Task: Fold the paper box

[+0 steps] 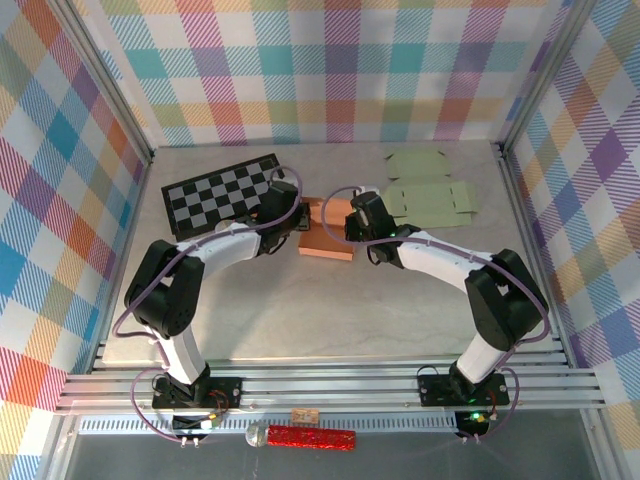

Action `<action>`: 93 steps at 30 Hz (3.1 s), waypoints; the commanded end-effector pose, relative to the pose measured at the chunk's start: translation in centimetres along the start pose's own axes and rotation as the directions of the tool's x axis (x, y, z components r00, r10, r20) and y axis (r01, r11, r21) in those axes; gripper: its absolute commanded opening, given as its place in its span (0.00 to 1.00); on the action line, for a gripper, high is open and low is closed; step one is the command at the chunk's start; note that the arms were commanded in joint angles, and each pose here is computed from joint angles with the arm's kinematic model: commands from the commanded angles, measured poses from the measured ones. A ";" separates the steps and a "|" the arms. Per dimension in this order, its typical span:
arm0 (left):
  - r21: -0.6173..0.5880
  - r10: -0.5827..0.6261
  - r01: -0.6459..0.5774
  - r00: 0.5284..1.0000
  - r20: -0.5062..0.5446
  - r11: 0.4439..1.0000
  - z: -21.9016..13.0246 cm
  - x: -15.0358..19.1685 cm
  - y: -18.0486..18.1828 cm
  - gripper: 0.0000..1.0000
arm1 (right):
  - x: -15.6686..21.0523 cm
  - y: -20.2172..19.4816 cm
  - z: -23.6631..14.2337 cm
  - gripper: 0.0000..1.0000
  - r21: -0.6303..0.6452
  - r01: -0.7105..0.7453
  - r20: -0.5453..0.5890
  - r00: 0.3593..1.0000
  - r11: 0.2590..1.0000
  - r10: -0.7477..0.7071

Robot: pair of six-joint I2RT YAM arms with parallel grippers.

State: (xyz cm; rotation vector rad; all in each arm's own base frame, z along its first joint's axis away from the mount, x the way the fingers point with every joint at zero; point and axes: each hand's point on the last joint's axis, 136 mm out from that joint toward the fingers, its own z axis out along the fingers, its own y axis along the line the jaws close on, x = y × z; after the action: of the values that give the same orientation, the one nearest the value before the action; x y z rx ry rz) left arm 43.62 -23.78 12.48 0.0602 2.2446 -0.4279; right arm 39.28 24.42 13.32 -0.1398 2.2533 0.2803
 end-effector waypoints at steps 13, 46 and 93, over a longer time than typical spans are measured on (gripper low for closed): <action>-0.004 -0.005 0.005 1.000 -0.018 1.000 -0.4 2.2 -0.2 0.00 | 1.5 3.3 -5.1 0.51 -0.097 -0.227 -0.277 0.941 0.969 0.192; 0.021 0.133 -0.133 0.991 0.000 0.991 -0.7 -0.9 -1.9 0.00 | -6.6 -3.3 -2.2 0.61 0.018 -0.779 -0.689 0.444 0.627 0.572; 0.111 -0.047 0.049 0.999 -0.026 0.993 -0.2 1.2 -2.6 0.16 | 0.7 1.1 -1.0 0.36 0.044 -0.769 -0.744 0.401 0.638 0.535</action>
State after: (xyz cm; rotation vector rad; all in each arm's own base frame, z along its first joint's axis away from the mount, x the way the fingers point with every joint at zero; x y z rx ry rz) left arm 42.51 -25.38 10.20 0.0896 2.2986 -0.4819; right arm 38.19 24.55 12.58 0.7184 2.9497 1.2101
